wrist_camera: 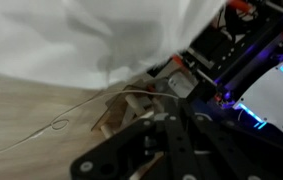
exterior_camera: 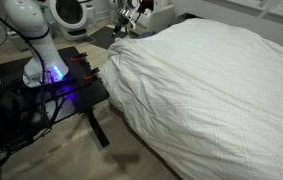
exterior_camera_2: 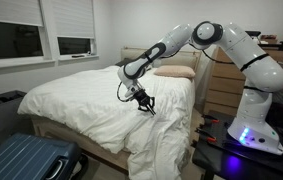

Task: Lay the duvet flat on the bottom right side of the bed

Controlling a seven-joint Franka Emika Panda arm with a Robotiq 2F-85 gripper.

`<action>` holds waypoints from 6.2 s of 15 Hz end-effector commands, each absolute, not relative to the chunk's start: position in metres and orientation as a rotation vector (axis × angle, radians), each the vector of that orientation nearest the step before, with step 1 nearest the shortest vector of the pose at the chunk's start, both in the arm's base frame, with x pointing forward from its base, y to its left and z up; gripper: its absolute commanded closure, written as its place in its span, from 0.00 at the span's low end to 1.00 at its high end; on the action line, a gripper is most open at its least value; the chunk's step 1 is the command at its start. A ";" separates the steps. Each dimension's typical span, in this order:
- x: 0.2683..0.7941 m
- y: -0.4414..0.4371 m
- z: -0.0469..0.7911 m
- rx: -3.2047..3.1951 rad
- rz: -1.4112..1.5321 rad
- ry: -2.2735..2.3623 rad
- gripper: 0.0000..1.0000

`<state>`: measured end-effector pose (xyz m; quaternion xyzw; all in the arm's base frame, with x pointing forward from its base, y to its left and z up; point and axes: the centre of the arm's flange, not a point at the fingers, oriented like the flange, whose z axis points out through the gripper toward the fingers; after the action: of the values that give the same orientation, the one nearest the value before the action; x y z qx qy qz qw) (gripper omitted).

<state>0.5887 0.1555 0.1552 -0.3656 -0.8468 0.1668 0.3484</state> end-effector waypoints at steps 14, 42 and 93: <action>0.509 0.137 0.089 -1.248 0.475 -2.368 0.00; 0.466 0.102 0.059 -1.687 0.469 -2.672 1.00; 0.471 0.255 0.279 -0.660 0.479 -1.988 0.12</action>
<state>0.4684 0.2516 0.2636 -0.2566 -0.8150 0.2084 0.4759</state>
